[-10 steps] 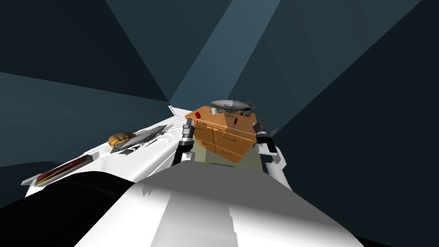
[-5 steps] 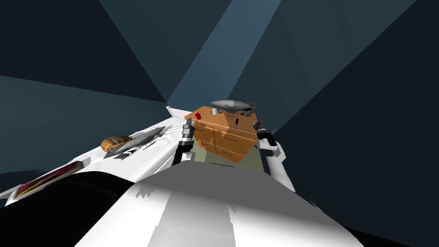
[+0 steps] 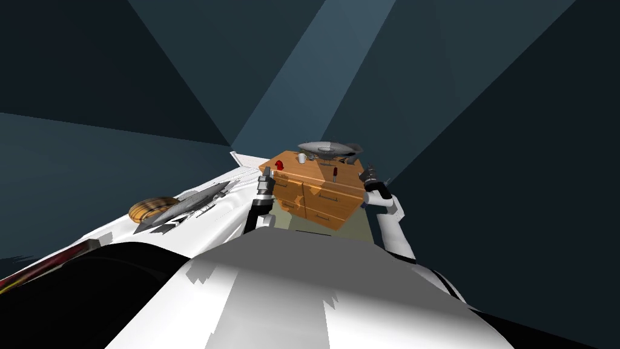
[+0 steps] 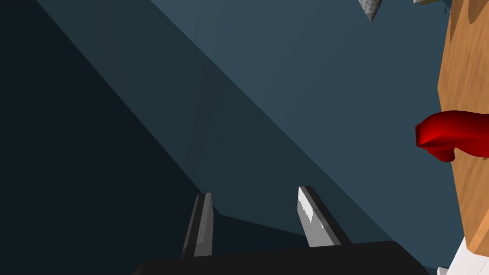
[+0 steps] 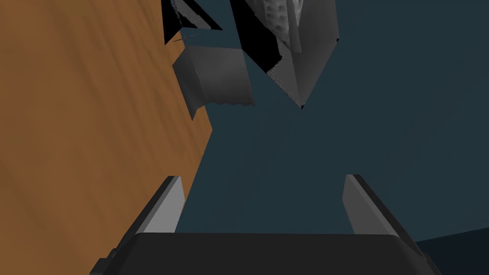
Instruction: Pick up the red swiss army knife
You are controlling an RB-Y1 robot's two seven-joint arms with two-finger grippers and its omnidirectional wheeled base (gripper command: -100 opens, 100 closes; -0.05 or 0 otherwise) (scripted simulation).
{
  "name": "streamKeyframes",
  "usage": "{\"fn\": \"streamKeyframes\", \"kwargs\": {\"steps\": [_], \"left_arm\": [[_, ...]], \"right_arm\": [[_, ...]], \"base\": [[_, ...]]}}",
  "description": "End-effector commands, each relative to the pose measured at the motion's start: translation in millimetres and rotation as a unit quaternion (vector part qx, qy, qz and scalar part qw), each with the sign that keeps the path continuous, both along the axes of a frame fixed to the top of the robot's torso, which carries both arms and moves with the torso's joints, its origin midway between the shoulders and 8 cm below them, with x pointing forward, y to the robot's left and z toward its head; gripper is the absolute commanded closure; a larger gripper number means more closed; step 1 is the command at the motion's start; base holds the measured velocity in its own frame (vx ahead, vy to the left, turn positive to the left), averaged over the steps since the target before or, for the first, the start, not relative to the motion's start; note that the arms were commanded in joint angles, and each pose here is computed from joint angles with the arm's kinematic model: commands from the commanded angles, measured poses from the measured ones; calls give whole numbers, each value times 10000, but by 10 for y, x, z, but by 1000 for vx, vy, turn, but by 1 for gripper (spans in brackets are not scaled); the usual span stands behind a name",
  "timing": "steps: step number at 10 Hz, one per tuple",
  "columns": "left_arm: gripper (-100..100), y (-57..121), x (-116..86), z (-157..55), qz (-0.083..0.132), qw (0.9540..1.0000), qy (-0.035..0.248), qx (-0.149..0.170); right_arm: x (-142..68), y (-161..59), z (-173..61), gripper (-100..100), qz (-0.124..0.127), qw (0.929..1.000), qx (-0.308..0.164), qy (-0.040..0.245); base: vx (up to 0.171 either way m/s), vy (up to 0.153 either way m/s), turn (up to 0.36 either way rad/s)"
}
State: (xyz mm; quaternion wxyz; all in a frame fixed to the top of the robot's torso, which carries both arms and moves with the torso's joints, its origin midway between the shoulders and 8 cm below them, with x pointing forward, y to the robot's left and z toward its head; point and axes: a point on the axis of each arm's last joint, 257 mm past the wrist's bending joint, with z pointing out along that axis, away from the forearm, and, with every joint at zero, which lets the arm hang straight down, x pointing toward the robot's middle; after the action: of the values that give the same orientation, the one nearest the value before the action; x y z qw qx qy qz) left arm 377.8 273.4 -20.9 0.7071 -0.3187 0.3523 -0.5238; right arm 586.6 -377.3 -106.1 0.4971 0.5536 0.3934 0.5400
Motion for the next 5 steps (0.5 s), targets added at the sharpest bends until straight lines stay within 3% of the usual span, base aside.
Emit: {"fn": "streamKeyframes", "kwargs": {"steps": [1, 3, 4, 5], "left_arm": [[0, 0, 0, 0, 0, 10000, 0, 0], [0, 0, 0, 0, 0, 10000, 0, 0], [0, 0, 0, 0, 0, 10000, 0, 0], [0, 0, 0, 0, 0, 10000, 1, 0]], "right_arm": [[113, -178, -10, -100, -130, 9995, 252, 163], [169, -183, -106, -100, -160, 9987, 306, 382], [264, -333, -93, -100, -284, 9969, 548, 489], [287, -334, -150, -100, -304, 9959, 581, 620]], "base": [[47, 94, -87], [8, 70, -31], [13, 74, -113], [15, 82, -72]]}}
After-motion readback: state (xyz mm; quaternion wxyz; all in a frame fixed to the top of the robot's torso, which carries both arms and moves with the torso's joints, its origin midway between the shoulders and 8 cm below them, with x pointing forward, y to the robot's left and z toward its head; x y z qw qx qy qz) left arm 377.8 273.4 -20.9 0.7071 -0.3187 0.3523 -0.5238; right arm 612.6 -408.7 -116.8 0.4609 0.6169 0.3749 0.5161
